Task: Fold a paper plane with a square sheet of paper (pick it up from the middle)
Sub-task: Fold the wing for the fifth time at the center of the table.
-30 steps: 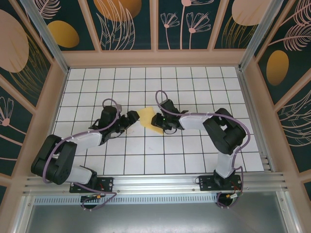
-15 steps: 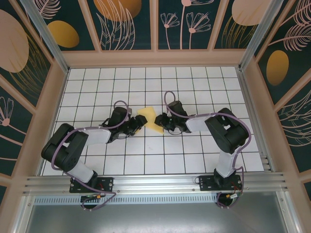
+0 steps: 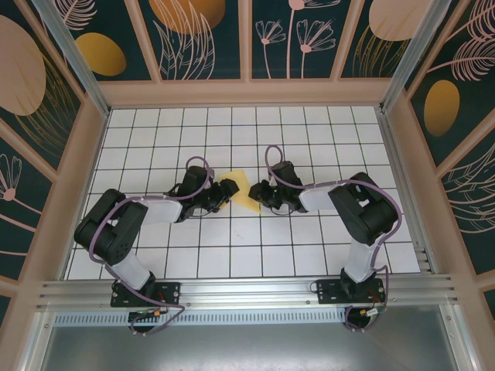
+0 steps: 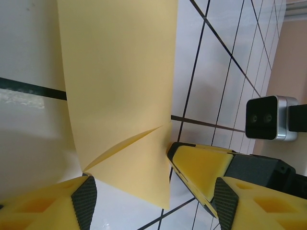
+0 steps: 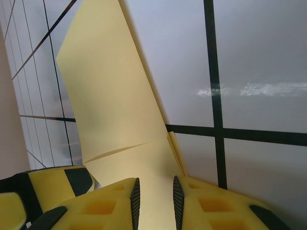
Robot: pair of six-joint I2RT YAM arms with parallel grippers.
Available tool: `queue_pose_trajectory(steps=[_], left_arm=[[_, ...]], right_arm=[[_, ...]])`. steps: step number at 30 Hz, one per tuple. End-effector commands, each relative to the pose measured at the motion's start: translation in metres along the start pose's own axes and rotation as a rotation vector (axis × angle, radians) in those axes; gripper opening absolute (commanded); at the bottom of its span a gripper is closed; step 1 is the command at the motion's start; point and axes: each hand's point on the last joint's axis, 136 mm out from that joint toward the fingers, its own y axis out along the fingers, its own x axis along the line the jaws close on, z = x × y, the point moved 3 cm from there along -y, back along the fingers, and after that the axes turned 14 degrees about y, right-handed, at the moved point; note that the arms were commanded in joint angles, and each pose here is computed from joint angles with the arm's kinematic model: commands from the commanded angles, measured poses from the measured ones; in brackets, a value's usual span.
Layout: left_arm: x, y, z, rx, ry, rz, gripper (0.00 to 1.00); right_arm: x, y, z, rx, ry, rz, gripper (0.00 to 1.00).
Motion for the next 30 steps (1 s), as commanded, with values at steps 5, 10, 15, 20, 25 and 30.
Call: queue_pose_trajectory(steps=[5,10,15,20,25,30], left_arm=[[0.001,0.004,-0.005,-0.011,-0.006,-0.044,0.70],[0.010,-0.001,-0.005,-0.029,-0.012,-0.107,0.74],[0.001,0.004,-0.006,-0.018,-0.006,-0.047,0.70],[-0.008,0.010,-0.009,-0.006,-0.001,0.004,0.58],[-0.004,0.019,-0.008,0.011,-0.009,0.005,0.47],[-0.008,0.021,-0.011,0.004,-0.009,0.025,0.25]], right_arm=[[-0.033,-0.001,0.004,0.013,0.052,0.106,0.28],[-0.036,0.000,0.003,0.011,0.057,0.116,0.28],[-0.039,0.002,0.004,0.018,0.060,0.118,0.27],[-0.036,0.001,0.005,0.021,0.051,0.107,0.28],[-0.029,0.000,0.005,0.025,0.018,0.076,0.29],[-0.012,-0.007,0.000,0.001,-0.091,0.020,0.33]])
